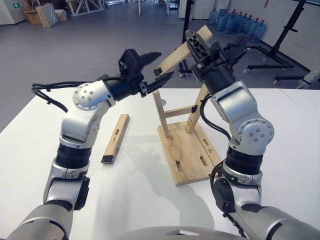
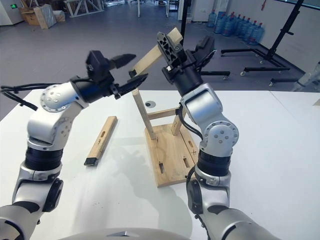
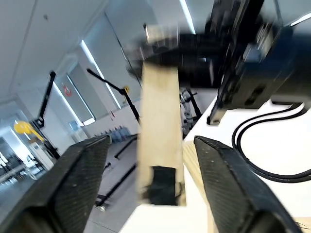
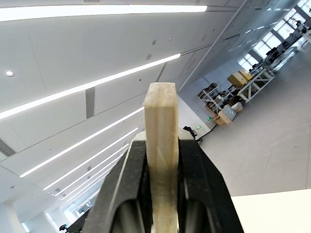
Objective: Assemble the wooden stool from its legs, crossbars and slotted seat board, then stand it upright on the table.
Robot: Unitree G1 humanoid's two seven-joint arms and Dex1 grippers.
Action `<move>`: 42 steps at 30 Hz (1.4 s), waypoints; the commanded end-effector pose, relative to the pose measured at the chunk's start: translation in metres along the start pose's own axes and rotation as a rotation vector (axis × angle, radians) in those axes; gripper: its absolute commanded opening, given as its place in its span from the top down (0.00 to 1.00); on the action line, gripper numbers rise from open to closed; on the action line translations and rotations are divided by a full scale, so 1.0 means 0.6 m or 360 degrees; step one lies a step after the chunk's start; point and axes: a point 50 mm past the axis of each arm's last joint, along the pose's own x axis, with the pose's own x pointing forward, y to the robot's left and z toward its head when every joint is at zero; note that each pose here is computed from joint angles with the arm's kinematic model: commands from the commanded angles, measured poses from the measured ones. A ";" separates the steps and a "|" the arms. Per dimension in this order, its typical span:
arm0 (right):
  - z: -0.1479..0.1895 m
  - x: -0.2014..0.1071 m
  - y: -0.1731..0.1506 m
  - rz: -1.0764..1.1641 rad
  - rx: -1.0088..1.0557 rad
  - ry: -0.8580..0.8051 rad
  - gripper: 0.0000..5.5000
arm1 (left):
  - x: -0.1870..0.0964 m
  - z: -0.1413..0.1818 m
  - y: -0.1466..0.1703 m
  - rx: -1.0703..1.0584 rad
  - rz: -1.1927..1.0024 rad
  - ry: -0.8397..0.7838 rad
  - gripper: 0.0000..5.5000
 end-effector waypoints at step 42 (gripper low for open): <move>0.033 -0.235 -0.223 -0.0644 -0.0841 0.0415 0.93 | -0.170 -0.055 0.093 -0.1183 0.0956 -0.0153 0.22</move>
